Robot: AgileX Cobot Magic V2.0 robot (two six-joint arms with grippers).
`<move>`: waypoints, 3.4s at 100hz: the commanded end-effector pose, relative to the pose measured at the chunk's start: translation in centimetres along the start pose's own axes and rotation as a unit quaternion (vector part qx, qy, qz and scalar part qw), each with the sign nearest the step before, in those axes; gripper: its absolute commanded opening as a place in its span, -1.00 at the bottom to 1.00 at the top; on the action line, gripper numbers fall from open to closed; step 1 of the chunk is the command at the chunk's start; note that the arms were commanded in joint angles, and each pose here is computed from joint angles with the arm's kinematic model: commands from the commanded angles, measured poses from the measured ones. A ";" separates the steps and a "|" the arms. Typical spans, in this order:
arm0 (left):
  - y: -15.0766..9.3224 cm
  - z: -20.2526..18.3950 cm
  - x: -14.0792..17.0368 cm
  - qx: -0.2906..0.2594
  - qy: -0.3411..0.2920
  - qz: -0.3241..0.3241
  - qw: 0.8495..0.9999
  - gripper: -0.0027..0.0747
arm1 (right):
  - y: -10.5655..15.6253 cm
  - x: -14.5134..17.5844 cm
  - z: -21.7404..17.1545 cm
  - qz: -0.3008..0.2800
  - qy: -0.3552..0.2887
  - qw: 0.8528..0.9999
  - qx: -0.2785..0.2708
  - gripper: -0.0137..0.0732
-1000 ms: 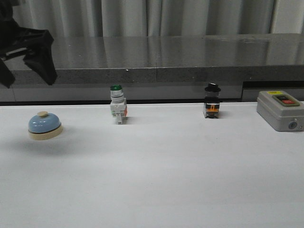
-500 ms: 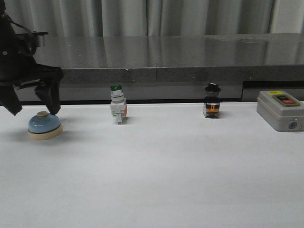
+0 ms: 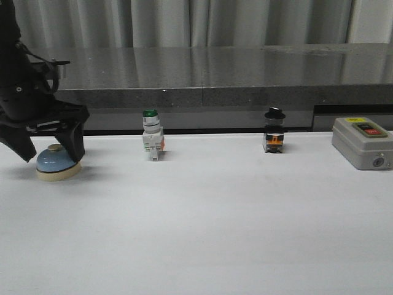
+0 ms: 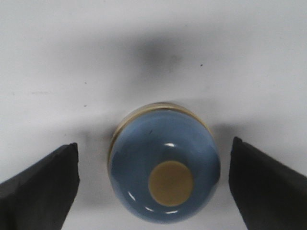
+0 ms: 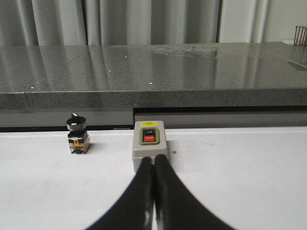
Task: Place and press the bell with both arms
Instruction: 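Lower the left gripper over the blue bell and close on it, then carry the bell with the left gripper to the table centre and set it down, then open the left gripper and lift it away from the bell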
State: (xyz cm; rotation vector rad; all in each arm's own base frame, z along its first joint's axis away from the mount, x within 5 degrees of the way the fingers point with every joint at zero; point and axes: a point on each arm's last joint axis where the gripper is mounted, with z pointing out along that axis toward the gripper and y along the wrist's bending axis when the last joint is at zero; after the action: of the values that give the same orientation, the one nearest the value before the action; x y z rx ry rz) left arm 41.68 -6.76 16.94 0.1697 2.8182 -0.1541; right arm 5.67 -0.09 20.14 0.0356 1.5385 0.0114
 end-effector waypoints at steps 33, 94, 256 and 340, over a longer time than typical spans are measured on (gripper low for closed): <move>-0.3 -2.9 -1.5 0.004 -0.058 -0.004 0.998 -0.26 | 0.0 -1.2 -0.2 -0.008 -0.051 0.999 0.002 -0.84; -3.7 -12.8 -3.9 0.031 -0.137 0.051 0.989 -0.31 | 0.0 -1.2 -0.2 -0.008 -0.051 0.999 0.002 -0.84; -23.6 -3.5 1.5 0.114 -0.030 0.255 0.960 0.47 | 0.0 -1.2 -0.2 -0.008 -0.051 0.999 0.002 -0.84; -22.3 -10.7 -0.4 0.105 -0.113 0.215 0.964 -0.03 | 0.0 -1.2 -0.2 -0.008 -0.051 0.999 0.002 -0.84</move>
State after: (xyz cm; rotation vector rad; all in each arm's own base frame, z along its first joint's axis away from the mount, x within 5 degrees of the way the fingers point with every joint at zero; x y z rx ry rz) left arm 36.24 -28.62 23.55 0.8562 2.5850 -0.3022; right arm 5.67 -0.09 20.14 0.0356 1.5385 0.0114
